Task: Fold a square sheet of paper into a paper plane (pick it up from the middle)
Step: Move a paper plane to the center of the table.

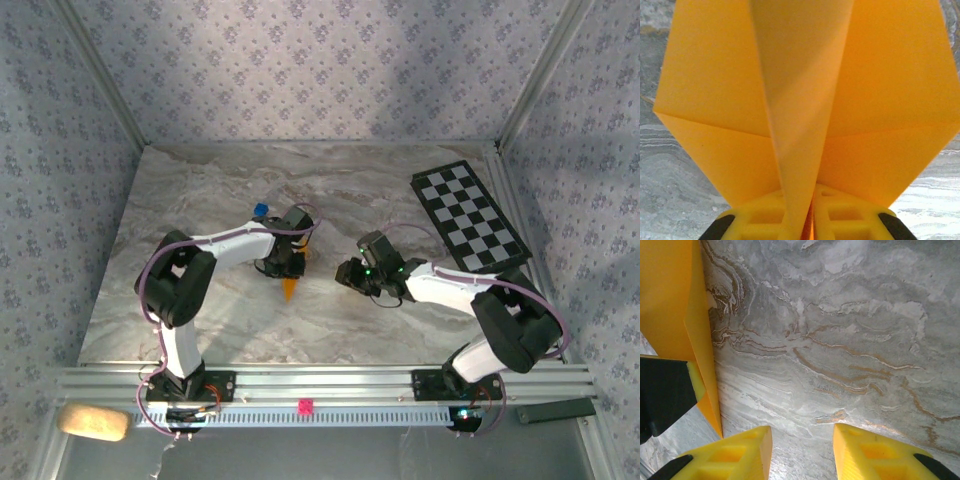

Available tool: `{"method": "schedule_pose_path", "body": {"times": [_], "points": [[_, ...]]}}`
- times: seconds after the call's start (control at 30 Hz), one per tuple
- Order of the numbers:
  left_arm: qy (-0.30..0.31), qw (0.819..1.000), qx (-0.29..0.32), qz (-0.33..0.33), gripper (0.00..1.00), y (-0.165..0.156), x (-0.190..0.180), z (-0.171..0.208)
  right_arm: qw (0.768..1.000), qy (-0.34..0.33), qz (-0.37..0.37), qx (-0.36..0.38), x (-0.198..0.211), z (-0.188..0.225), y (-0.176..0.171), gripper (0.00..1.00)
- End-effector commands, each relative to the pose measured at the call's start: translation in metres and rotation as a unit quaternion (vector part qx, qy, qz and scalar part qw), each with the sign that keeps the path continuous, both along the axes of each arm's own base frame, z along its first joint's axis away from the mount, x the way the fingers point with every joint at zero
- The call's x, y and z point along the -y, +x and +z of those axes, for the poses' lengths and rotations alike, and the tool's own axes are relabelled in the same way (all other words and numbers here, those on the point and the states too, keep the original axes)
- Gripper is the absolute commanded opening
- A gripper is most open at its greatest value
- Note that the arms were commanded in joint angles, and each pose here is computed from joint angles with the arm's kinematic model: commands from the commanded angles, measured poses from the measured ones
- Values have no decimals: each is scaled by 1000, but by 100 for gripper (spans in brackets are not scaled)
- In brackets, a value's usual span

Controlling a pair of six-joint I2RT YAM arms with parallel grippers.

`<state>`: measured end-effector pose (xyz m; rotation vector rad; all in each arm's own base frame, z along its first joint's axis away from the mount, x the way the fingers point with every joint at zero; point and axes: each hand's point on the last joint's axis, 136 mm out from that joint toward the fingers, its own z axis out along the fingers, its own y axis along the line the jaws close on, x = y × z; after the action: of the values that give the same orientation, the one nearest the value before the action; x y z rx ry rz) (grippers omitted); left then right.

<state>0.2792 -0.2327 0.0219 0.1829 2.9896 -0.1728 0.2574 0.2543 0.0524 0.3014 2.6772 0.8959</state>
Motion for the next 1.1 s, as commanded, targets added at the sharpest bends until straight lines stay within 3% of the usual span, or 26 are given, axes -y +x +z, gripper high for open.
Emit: {"method": "schedule_pose_path", "body": {"times": [0.0,0.5,0.67,1.07], "points": [[17,1000,-11,-2,13,-4,-1,-4,1000,-10,-3,6,5,-1,-2,38],[55,998,-32,29,26,-14,-9,-35,1000,1,9,20,11,10,-4,39],[78,996,-19,48,41,-13,-10,-39,999,10,17,25,19,16,-4,39],[118,991,-10,67,43,-16,-5,-35,999,35,18,30,38,25,-5,39]]}}
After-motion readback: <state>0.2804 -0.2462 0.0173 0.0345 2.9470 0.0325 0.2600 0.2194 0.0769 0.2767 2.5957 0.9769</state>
